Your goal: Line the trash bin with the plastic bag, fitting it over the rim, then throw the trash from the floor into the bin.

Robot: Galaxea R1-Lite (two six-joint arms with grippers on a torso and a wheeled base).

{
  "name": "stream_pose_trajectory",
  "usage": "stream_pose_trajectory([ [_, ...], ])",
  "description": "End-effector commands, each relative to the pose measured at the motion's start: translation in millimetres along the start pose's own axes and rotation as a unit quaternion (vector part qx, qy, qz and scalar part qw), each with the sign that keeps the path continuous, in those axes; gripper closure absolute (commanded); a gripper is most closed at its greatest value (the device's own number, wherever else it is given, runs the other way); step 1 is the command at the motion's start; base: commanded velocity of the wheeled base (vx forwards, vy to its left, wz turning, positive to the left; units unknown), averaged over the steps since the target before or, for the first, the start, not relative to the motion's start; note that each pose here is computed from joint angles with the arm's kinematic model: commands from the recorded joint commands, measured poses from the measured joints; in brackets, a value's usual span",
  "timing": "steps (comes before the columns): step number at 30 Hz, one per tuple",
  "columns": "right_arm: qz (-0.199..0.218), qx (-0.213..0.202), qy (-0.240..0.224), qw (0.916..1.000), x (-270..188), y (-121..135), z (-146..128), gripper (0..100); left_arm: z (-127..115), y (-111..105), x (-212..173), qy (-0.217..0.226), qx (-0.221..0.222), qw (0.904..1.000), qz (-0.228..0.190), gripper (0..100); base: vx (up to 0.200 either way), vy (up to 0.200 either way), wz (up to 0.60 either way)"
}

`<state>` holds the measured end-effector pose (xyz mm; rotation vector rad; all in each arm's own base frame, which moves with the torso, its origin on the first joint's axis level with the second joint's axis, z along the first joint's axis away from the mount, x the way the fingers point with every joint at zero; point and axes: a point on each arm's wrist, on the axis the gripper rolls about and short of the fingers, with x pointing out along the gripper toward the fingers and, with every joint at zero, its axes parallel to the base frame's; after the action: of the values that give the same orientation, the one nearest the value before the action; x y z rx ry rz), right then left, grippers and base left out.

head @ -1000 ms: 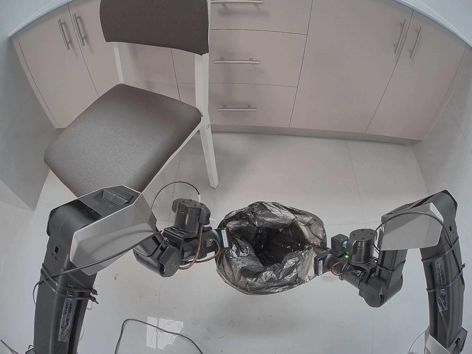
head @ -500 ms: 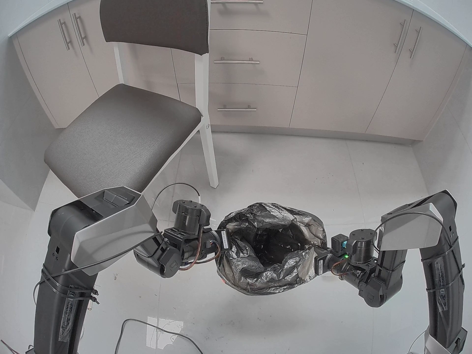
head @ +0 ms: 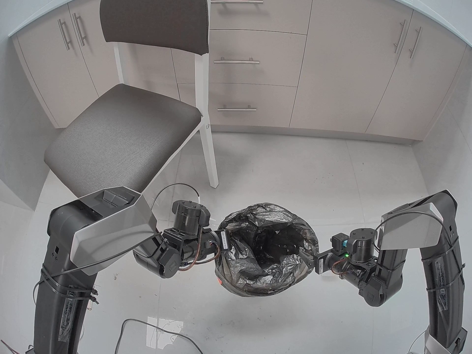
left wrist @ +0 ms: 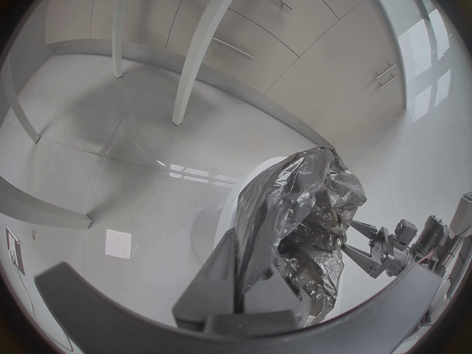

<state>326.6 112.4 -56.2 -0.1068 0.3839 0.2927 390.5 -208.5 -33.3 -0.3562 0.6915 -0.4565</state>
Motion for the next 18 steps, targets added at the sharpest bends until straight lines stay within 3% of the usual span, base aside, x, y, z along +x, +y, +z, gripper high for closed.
stream_pose_trajectory([
  [1,0.0,0.001,-0.011,0.9999,-0.3,-0.1,3.1,0,0.7,-0.4,-0.6,-0.001,0.0,1.0,0.0,100,0.0,0.0,0.0],
  [4,-0.005,-0.002,-0.02,0.9998,-3.5,-1.1,10.2,0,0.7,-0.4,-0.6,-0.001,-0.001,1.0,0.0,100,0.0,0.0,0.0],
  [8,-0.023,0.005,-0.105,0.9942,-44.5,-11.4,73.5,0,-0.6,0.3,-2.4,-0.006,0.0,1.0,0.002,100,0.0,0.0,0.0],
  [11,-0.015,0.001,-0.143,0.9896,-62.5,-7.3,96.6,0,-0.2,-0.1,-3.3,-0.021,0.0,0.9998,-0.006,100,0.0,0.0,0.0],
  [18,-0.005,-0.068,-0.124,0.9899,-50.7,13.8,102.7,0,-1.8,-0.3,-4.4,-0.025,0.003,0.9996,-0.01,100,0.0,0.0,0.0],
])
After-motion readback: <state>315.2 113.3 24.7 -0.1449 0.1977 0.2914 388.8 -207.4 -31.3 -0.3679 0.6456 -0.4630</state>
